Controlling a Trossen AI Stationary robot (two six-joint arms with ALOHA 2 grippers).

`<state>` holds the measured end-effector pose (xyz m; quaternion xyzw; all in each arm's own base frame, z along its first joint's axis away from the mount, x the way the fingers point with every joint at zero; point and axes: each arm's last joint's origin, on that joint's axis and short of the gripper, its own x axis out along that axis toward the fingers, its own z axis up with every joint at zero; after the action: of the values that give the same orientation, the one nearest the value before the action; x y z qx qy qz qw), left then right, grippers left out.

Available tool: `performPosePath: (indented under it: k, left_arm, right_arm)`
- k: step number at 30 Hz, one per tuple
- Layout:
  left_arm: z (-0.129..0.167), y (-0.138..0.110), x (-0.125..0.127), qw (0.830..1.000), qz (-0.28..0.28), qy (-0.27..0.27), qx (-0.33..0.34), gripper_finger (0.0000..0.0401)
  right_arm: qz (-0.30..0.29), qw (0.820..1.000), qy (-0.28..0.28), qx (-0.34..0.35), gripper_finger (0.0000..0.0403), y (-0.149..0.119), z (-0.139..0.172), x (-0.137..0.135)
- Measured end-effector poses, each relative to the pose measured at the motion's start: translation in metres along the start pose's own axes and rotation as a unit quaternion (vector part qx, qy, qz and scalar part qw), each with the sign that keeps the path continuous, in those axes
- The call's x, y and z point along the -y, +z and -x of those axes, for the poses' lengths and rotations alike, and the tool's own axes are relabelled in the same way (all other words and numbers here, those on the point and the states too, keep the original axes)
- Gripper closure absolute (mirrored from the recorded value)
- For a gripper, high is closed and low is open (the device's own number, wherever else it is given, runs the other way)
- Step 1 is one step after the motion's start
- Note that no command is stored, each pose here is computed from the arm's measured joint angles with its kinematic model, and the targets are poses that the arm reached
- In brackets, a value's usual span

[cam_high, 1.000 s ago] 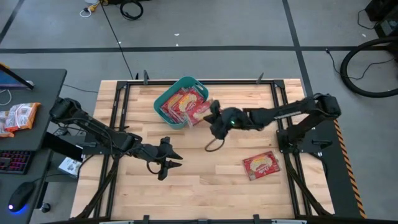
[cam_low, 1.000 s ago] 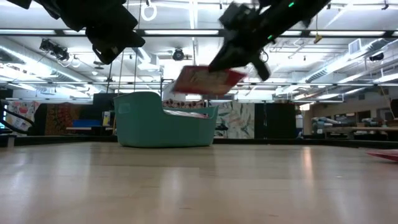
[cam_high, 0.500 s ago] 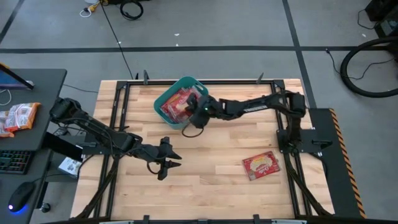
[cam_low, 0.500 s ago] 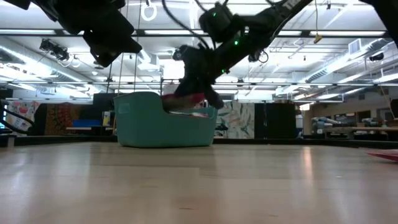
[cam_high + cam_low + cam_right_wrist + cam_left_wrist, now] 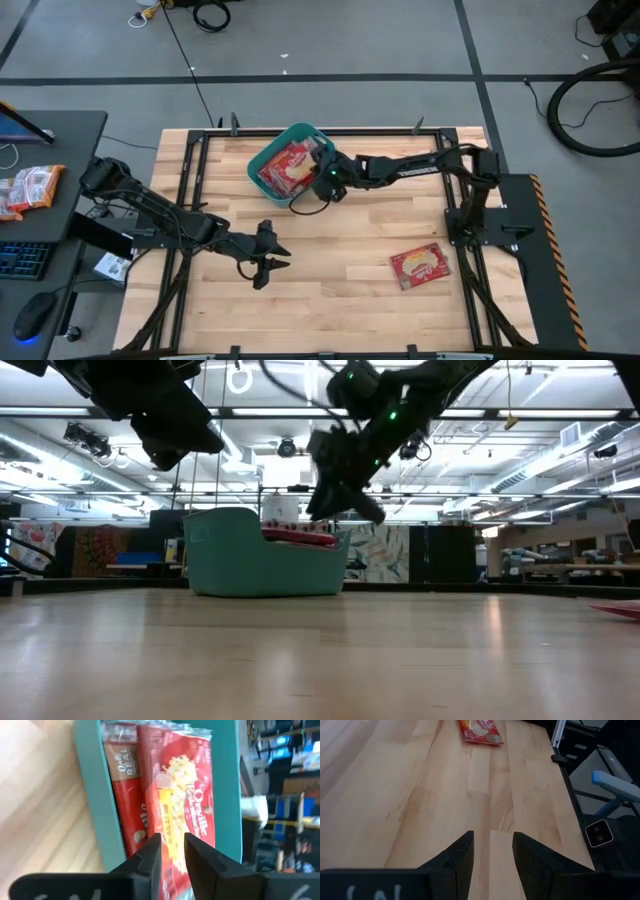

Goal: Sort popcorn bags into baskets
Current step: Put the red popcorn pack into the blue bin

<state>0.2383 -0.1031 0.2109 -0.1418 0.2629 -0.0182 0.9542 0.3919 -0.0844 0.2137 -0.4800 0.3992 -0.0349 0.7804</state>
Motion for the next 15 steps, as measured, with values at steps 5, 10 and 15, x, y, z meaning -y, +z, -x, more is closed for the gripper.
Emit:
performPosePath:
  k: [5, 10, 15]
  left_arm:
    - [0.000, 0.001, 0.000, 1.000, 0.001, 0.005, 0.006, 0.0260]
    - [0.000, 0.001, 0.000, 1.000, 0.001, 0.010, 0.009, 0.0260]
    - [0.000, 0.001, -0.001, 1.000, 0.001, 0.016, 0.013, 0.0260]
  right_arm:
    - [-0.065, 0.998, 0.025, -0.002, 0.0313, 0.009, 0.032, 0.001]
    - [-0.129, 0.985, 0.115, 0.000, 0.0312, 0.022, 0.061, -0.017]
    - [-0.179, 0.958, 0.222, -0.029, 0.0313, 0.031, 0.085, -0.043]
